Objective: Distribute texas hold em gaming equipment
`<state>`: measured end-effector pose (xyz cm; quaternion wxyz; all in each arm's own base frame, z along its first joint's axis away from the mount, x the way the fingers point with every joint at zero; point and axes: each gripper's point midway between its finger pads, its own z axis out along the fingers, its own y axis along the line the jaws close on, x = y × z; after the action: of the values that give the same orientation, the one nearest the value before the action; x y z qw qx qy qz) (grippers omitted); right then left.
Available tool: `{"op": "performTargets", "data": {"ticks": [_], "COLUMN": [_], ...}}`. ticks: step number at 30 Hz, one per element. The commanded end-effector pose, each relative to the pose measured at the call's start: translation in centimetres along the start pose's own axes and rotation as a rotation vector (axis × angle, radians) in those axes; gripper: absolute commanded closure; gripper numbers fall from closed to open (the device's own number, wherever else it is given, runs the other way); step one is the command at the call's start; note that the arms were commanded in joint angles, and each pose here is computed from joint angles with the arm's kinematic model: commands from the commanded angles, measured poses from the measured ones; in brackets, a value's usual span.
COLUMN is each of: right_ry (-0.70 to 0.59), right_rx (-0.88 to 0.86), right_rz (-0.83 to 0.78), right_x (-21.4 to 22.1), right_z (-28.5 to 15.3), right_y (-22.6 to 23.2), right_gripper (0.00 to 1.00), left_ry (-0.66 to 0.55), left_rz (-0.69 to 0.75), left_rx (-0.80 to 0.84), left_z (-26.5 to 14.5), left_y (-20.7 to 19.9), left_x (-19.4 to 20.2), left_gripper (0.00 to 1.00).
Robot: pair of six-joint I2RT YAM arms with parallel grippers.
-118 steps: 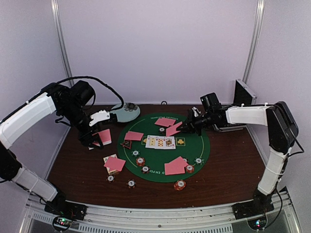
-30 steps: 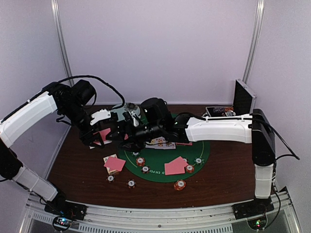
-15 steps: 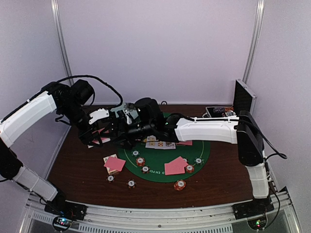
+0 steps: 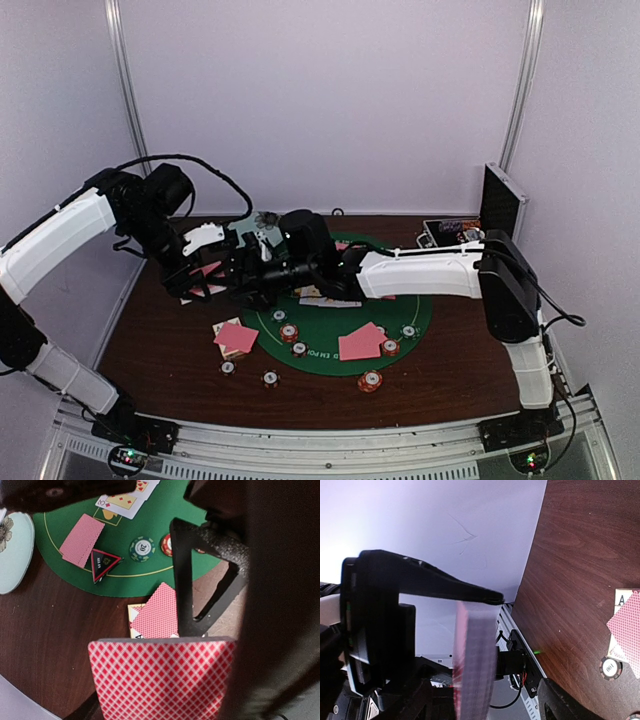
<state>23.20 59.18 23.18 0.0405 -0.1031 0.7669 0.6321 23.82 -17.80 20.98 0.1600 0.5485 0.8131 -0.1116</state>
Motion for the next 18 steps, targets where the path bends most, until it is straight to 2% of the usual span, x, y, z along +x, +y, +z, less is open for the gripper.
{"op": "performTargets", "data": {"ticks": [1, 8, 18], "right_ry": [-0.053, -0.083, -0.088], "right_rx": [-0.051, -0.096, -0.086], "right_rz": [-0.014, -0.023, 0.047], "right_x": [-0.3, -0.7, -1.4], "right_z": [-0.9, -1.5, -0.4], "right_y": [1.3, 2.3, 1.3], "right_gripper": [0.24, 0.24, 0.27], "left_ry": [-0.097, -0.099, -0.099], "left_rz": [0.056, 0.059, 0.065], "left_rx": [0.006, 0.008, 0.022], "left_z": [-1.2, -1.2, -1.1], "left_y": [-0.8, -0.9, -1.1], "left_x": [-2.0, -1.9, -1.8], "left_gripper": [1.0, 1.0, 1.0]}}
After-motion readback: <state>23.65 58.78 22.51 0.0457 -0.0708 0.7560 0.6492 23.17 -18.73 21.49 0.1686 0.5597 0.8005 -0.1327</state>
